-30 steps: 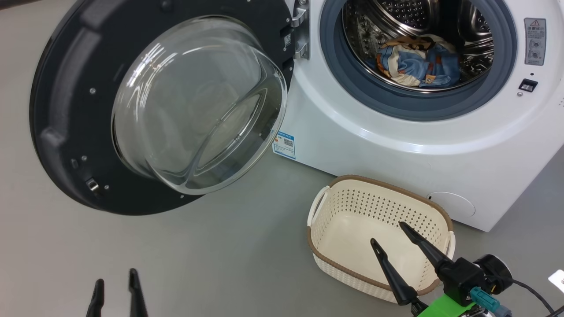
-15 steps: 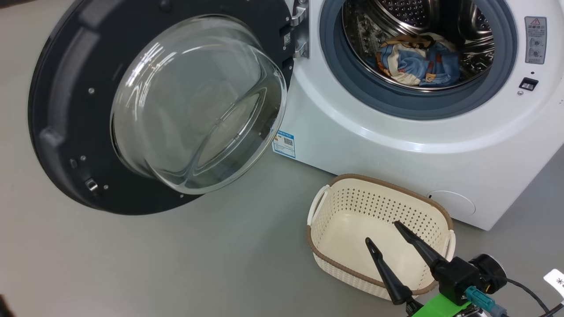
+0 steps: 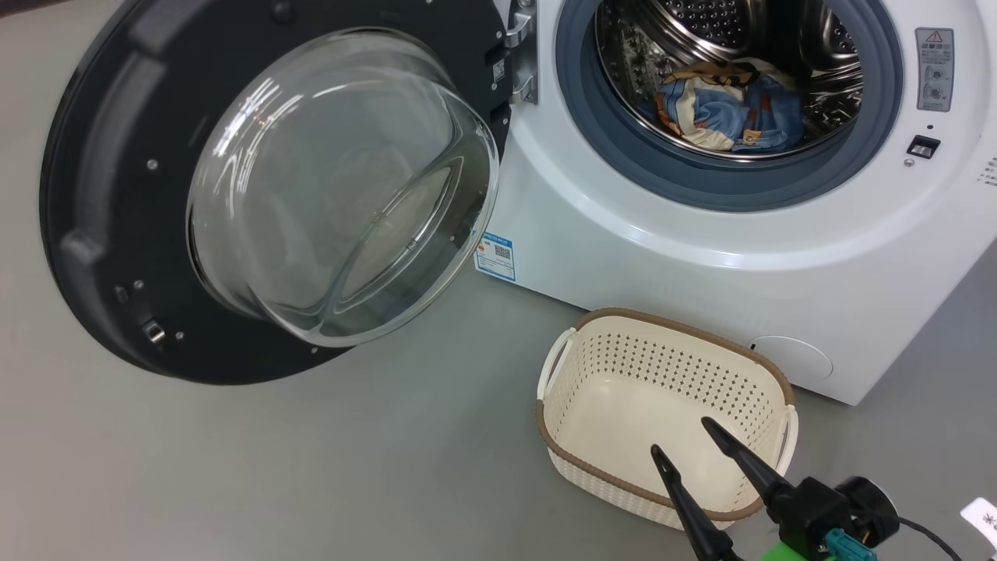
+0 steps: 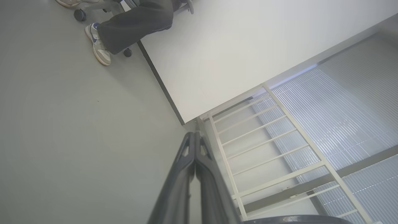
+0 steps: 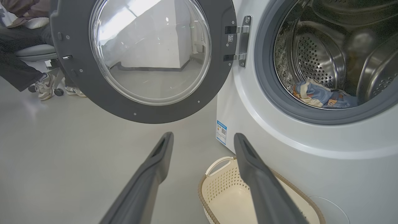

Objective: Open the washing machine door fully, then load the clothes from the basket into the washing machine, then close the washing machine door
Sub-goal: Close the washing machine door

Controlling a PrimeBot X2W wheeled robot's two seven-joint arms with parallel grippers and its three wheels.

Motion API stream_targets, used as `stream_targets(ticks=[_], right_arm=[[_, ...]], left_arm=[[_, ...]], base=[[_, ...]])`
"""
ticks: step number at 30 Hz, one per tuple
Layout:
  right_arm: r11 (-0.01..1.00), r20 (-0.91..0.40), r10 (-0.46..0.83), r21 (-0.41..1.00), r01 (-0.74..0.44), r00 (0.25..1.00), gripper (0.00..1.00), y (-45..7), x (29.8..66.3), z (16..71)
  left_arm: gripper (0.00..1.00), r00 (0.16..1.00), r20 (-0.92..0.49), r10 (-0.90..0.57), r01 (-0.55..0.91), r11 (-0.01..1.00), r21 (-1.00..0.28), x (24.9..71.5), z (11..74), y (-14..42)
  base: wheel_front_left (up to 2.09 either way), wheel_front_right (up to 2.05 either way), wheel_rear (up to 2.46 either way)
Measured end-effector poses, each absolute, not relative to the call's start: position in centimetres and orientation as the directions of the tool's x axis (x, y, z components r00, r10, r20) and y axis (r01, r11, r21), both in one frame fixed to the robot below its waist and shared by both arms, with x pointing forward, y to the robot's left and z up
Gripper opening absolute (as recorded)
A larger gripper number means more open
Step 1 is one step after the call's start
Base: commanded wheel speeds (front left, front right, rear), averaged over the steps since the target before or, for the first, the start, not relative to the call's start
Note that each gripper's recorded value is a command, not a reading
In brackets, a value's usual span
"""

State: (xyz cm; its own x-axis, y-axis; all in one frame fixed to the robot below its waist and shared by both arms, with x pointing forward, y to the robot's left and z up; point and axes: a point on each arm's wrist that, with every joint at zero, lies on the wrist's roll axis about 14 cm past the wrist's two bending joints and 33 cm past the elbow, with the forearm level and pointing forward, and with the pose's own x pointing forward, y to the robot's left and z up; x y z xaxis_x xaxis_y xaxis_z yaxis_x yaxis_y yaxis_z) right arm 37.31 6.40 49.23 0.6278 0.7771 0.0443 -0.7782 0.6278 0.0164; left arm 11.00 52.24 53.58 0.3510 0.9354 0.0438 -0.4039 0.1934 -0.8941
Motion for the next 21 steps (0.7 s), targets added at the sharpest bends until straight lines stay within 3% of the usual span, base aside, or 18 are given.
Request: stream_targets(ticks=[12, 21], right_arm=[[0.67, 0.003, 0.742, 0.041, -0.742, 0.67, 1.0, 4.3, 37.1, 47.7], [0.69, -0.008, 0.724, 0.045, -0.723, 0.69, 1.0, 3.2, 37.6, 47.2]], left_arm=[[0.0, 0.336, -0.009, 0.942, -0.253, 0.081, -0.964, 13.3, 56.0, 57.3], [0.0, 0.393, -0.047, 0.919, -0.226, 0.047, -0.973, 16.3, 56.3, 57.9]], base=[[0.0, 0.0, 0.0], [0.0, 0.0, 0.0]])
